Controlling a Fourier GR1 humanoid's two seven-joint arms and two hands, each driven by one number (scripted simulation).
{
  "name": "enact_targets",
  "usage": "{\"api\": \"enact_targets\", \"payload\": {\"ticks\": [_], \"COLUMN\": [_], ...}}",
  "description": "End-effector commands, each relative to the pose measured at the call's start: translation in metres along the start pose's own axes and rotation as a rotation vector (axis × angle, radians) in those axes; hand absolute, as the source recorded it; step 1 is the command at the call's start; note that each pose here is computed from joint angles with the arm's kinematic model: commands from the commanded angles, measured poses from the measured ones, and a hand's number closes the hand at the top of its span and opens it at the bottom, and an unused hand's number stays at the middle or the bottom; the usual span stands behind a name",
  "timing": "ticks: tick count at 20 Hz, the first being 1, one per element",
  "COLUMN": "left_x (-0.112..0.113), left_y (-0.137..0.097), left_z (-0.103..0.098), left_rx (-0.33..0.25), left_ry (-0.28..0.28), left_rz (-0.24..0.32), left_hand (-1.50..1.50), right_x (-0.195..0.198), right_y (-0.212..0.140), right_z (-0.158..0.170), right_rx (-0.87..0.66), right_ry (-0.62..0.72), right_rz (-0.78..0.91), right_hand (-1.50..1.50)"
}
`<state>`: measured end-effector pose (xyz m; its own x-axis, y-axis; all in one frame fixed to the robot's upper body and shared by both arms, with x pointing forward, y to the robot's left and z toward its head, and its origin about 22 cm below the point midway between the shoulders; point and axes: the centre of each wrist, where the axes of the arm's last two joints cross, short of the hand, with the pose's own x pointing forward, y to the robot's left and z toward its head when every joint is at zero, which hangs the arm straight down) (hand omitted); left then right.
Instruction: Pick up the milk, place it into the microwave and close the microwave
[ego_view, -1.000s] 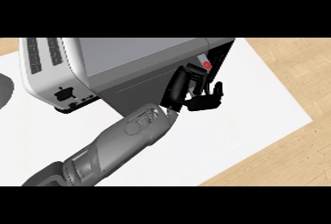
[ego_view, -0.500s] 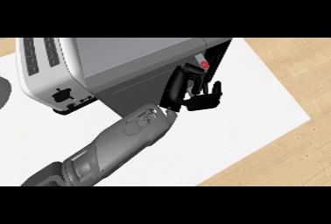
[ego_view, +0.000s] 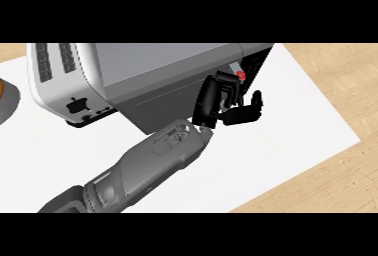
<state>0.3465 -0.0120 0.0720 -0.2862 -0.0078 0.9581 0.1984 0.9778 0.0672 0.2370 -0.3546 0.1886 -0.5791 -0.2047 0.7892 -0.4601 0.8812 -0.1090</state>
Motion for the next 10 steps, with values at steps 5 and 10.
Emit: {"api": "enact_targets", "payload": {"ticks": [5, 10], "left_x": [-0.022, -0.03], "left_y": [0.036, 0.052], "left_z": [-0.018, -0.019], "left_rx": [0.146, 0.121], "left_ry": [0.122, 0.142], "left_rz": [-0.062, -0.085], "left_hand": [1.5, 1.5], "right_x": [0.017, 0.026], "right_y": [-0.011, -0.015], "right_z": [0.002, 0.004], "right_rx": [-0.043, -0.066], "right_ry": [-0.017, -0.021], "right_rz": [0.04, 0.058], "right_hand": [-1.5, -1.5]}}
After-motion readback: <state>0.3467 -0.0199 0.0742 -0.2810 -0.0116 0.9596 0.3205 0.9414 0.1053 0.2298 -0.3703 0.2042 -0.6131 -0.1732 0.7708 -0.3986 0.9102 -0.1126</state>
